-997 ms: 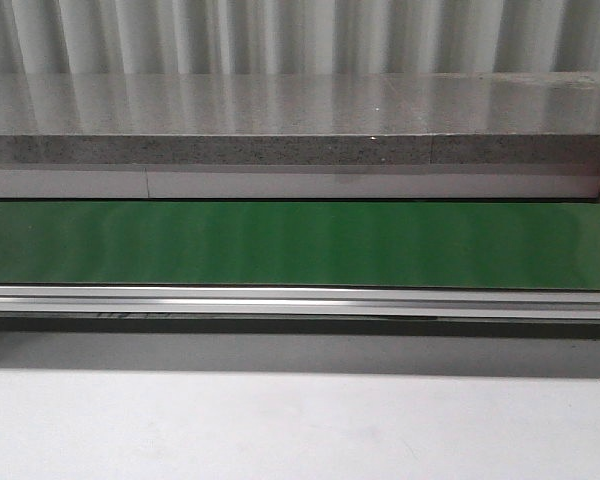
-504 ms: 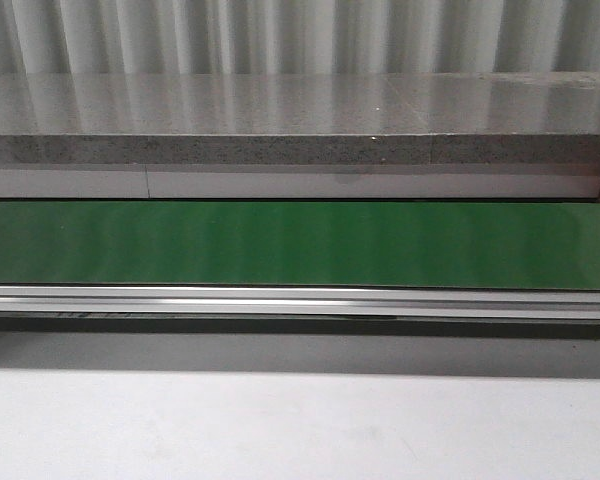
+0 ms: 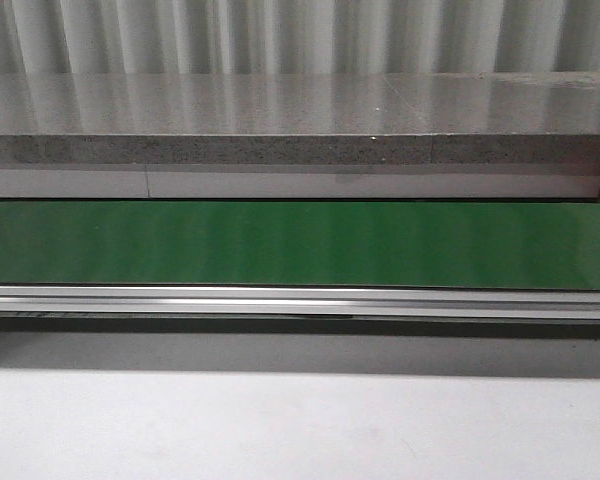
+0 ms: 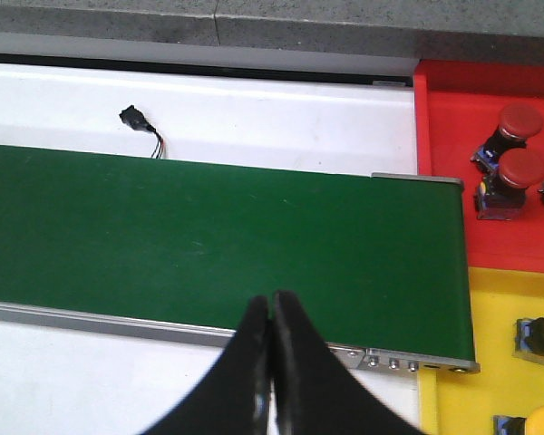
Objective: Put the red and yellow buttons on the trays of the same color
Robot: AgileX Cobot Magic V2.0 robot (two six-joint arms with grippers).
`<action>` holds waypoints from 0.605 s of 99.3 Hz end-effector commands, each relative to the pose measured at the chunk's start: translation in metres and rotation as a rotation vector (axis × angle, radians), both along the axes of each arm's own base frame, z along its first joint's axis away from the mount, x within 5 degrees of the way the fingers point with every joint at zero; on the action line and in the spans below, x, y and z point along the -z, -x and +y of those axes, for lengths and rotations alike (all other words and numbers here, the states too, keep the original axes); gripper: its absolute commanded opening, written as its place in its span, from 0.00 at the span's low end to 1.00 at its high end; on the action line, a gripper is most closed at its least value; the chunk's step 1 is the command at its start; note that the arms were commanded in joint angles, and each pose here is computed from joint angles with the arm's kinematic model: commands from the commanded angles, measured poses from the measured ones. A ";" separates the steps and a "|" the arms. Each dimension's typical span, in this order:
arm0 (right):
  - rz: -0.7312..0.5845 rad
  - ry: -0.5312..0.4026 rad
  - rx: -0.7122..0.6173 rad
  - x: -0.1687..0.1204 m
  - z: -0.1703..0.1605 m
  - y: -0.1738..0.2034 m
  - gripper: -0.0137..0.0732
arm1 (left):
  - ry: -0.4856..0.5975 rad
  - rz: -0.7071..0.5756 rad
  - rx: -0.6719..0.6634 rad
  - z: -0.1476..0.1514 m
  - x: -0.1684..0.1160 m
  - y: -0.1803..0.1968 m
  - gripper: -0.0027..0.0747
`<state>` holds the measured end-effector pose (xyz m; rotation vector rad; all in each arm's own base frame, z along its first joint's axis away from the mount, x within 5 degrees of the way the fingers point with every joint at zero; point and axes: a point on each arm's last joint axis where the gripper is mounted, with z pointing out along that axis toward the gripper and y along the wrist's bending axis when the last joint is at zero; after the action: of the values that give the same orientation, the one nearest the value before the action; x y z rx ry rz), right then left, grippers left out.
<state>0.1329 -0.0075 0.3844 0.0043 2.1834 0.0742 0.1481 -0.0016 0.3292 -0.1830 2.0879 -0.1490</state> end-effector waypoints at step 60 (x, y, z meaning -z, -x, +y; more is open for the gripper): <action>-0.086 0.010 0.007 -0.012 0.000 0.000 0.01 | 0.277 0.120 -0.360 0.076 0.035 -0.172 0.74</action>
<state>0.1329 -0.0075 0.3844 0.0043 2.1834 0.0742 0.3028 0.0692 0.2792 -0.7346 2.2238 -0.1941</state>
